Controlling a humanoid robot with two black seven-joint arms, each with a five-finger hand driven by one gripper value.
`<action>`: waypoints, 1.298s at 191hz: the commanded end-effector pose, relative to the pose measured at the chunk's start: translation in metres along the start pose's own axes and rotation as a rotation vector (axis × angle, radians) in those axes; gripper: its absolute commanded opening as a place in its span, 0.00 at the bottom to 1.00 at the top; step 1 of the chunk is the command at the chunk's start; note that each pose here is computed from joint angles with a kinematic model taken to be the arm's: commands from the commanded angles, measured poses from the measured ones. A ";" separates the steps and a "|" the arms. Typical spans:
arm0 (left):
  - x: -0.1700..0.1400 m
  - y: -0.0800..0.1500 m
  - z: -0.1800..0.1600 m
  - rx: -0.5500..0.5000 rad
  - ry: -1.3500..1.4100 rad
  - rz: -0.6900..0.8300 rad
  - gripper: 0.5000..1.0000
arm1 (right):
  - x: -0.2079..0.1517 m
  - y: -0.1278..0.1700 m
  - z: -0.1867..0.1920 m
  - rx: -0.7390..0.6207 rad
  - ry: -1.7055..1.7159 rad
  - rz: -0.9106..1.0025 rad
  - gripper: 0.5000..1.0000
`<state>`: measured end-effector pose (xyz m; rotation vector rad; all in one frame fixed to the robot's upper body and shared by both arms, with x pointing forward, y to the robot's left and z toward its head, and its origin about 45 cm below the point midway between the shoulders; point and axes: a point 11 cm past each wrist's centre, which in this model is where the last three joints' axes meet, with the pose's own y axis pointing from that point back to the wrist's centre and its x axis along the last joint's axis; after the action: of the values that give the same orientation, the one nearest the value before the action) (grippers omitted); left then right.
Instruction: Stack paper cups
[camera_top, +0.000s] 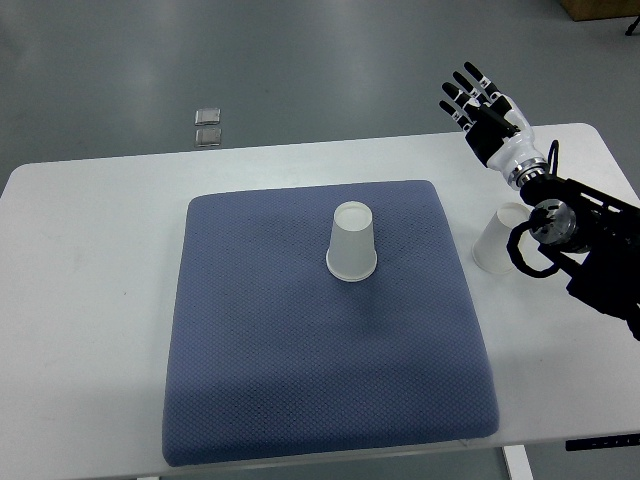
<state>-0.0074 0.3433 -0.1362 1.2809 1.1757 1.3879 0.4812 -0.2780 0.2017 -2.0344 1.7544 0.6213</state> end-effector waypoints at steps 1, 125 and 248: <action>0.000 0.000 0.000 0.000 0.003 0.000 1.00 | 0.001 0.000 -0.001 0.001 0.001 0.001 0.83; 0.002 0.000 -0.002 0.004 -0.001 0.005 1.00 | 0.000 -0.001 -0.003 0.008 0.000 0.000 0.83; 0.001 0.000 -0.002 0.003 0.001 0.004 1.00 | 0.003 -0.005 -0.017 0.030 0.028 0.026 0.83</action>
<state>-0.0096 0.3444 -0.1361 1.2865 1.1764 1.3885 0.4837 -0.2901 0.2056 -2.0147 1.8034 0.5908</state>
